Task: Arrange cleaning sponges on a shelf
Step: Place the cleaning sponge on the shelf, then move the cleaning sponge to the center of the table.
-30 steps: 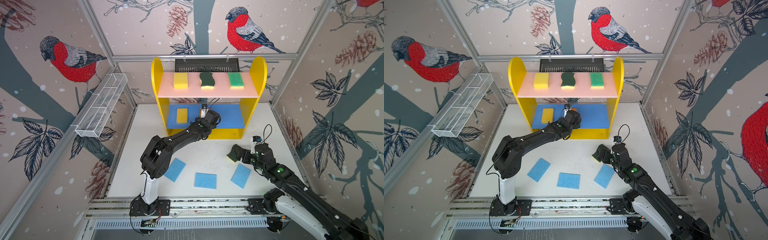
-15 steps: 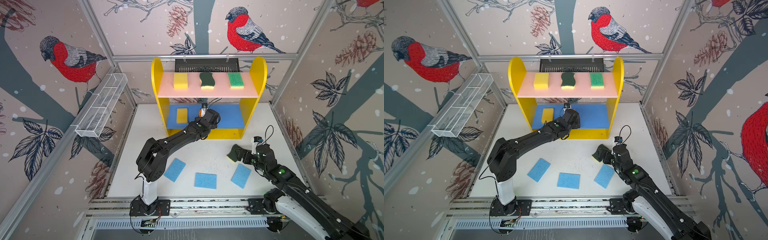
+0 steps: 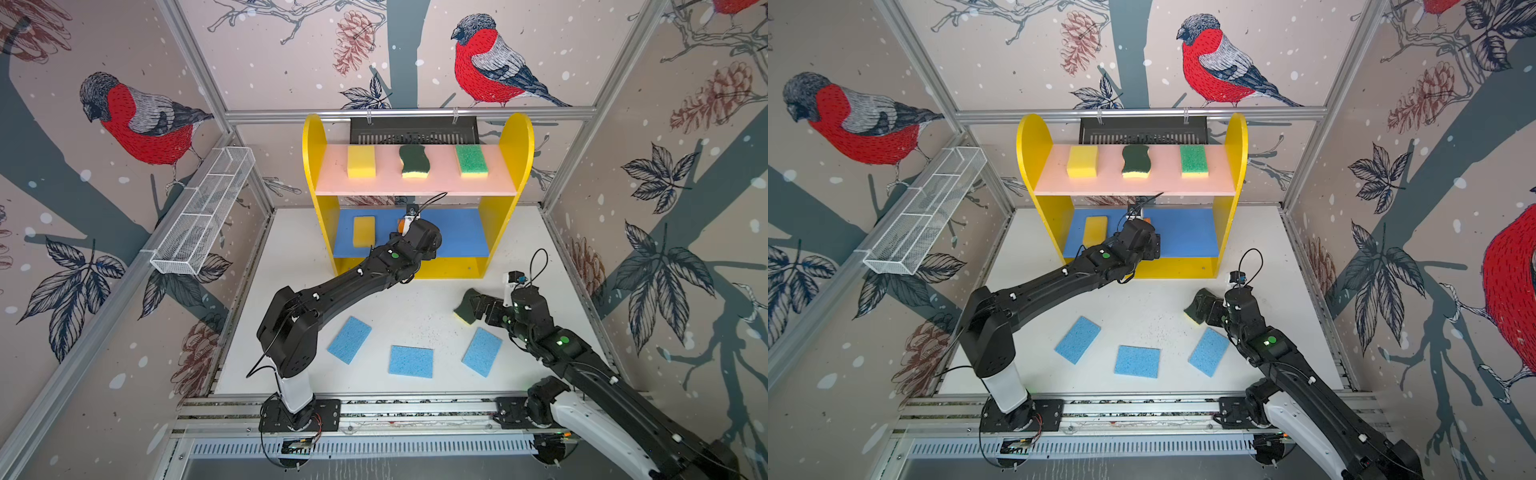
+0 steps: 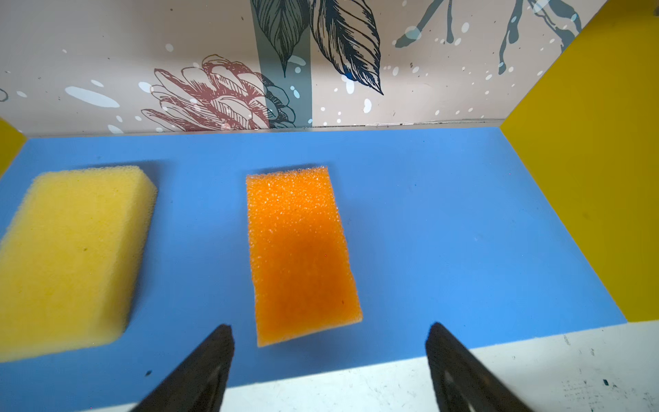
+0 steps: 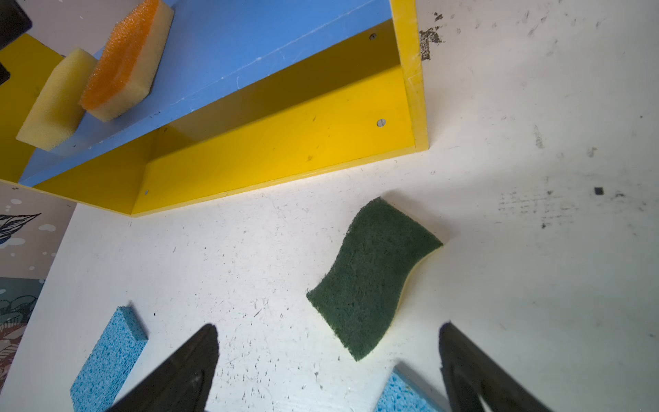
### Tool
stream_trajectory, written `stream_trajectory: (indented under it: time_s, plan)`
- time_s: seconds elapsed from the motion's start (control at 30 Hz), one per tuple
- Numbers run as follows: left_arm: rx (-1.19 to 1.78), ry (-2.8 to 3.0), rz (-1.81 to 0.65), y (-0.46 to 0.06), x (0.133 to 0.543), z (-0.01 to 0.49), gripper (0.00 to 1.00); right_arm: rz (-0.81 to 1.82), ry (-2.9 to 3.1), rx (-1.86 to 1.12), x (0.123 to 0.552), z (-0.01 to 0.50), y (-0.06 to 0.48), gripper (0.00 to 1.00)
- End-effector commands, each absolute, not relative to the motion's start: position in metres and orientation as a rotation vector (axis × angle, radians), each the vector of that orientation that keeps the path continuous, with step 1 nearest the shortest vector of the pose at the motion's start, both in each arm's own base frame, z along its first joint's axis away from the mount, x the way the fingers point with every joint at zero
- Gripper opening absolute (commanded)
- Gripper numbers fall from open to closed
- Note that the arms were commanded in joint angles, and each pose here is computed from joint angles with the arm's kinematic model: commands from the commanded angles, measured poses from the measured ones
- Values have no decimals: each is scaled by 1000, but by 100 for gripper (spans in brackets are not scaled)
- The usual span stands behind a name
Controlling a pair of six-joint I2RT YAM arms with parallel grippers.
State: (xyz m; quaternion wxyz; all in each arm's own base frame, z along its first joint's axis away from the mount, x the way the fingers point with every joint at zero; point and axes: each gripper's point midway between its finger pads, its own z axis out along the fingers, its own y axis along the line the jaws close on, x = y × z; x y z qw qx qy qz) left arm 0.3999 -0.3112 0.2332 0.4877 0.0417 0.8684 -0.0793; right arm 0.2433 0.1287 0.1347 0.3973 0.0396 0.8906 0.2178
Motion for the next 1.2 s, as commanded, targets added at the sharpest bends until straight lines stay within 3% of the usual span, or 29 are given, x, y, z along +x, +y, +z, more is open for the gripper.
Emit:
stream_trajectory:
  time_s: [0.0,0.57,1.17]
  plan:
    - [79,2082,-145,-300,389,240,85,568,2230,150,249,143,129,96]
    - [94,2126,-281,-248,314,223,82,564,2329,314,256,108,144,94]
    - [58,2181,-392,-212,293,190,85,220,2518,550,255,50,149,96]
